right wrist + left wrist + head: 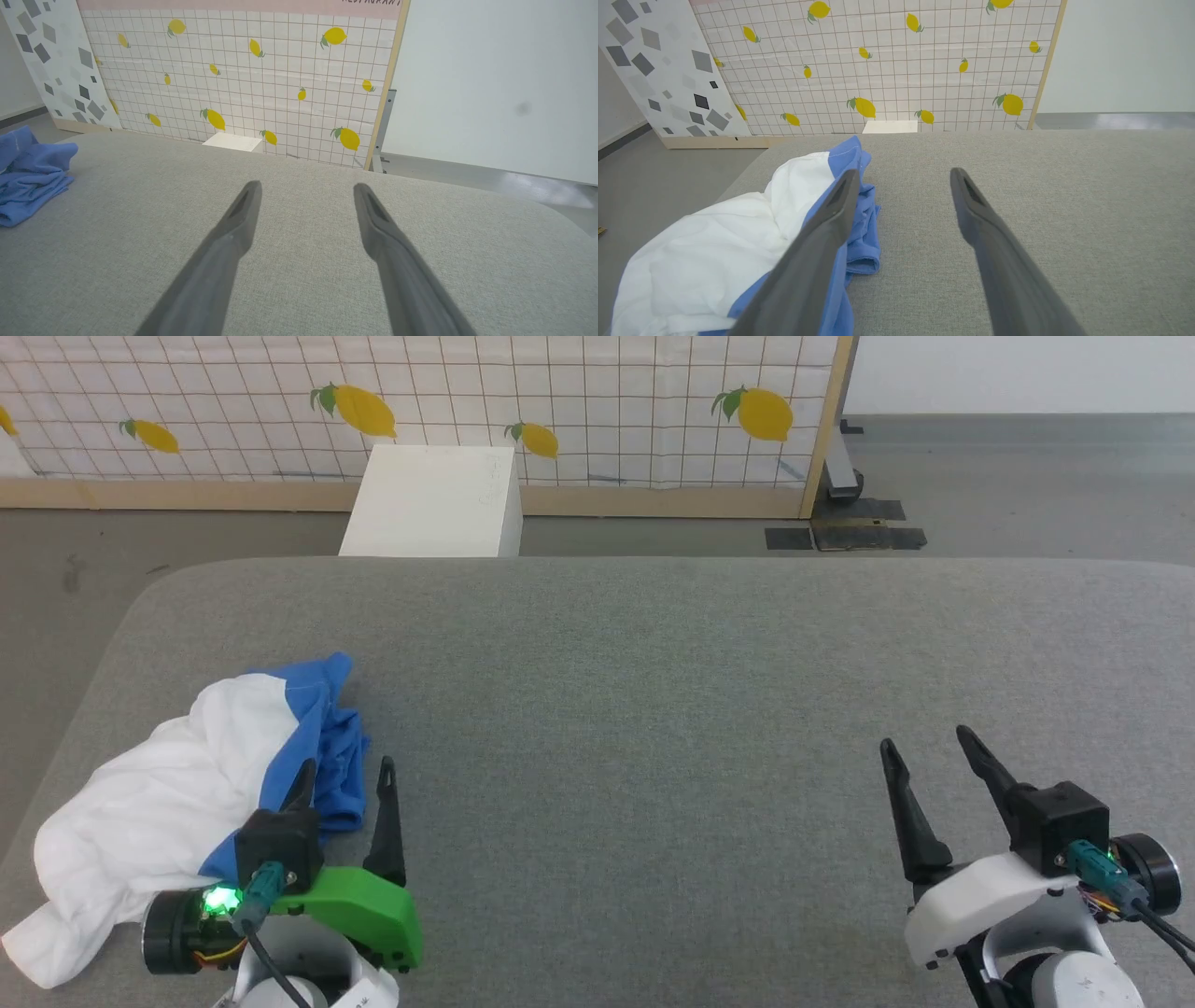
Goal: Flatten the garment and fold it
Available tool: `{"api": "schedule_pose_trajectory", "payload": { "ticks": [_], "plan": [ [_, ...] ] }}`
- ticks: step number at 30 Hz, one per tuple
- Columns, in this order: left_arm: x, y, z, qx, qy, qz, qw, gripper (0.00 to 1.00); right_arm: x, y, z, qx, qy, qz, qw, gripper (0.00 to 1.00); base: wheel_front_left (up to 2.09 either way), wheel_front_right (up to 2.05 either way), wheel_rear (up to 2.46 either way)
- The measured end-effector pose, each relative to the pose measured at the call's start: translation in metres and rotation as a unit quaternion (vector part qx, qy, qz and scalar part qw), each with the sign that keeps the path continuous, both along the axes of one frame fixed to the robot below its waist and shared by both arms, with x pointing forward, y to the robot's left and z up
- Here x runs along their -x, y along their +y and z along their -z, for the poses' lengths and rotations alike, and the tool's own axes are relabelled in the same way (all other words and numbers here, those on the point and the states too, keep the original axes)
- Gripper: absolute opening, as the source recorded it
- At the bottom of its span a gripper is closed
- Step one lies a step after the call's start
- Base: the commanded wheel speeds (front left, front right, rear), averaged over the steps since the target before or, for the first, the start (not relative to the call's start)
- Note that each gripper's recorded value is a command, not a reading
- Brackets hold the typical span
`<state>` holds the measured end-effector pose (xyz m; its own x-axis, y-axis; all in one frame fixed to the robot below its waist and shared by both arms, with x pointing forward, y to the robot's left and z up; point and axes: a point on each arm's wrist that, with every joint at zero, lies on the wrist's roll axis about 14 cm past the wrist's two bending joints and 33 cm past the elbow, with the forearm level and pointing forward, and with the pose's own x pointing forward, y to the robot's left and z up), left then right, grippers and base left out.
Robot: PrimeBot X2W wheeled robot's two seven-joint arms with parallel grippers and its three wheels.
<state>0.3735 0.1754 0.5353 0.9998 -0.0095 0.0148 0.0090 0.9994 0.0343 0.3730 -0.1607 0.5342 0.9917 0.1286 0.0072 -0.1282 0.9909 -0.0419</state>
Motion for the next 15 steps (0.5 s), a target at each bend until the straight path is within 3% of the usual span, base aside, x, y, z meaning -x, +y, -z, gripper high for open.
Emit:
{"api": "schedule_pose_trajectory", "payload": {
  "ticks": [15],
  "plan": [
    [0.0027, 0.0019, 0.0047, 0.012, -0.002, -0.003, 1.0, 1.0, -0.0018, -0.0016, 0.0031, -0.015, -0.003, 0.002, 1.0, 1.0, 0.0, 0.0, 0.0]
  ]
}}
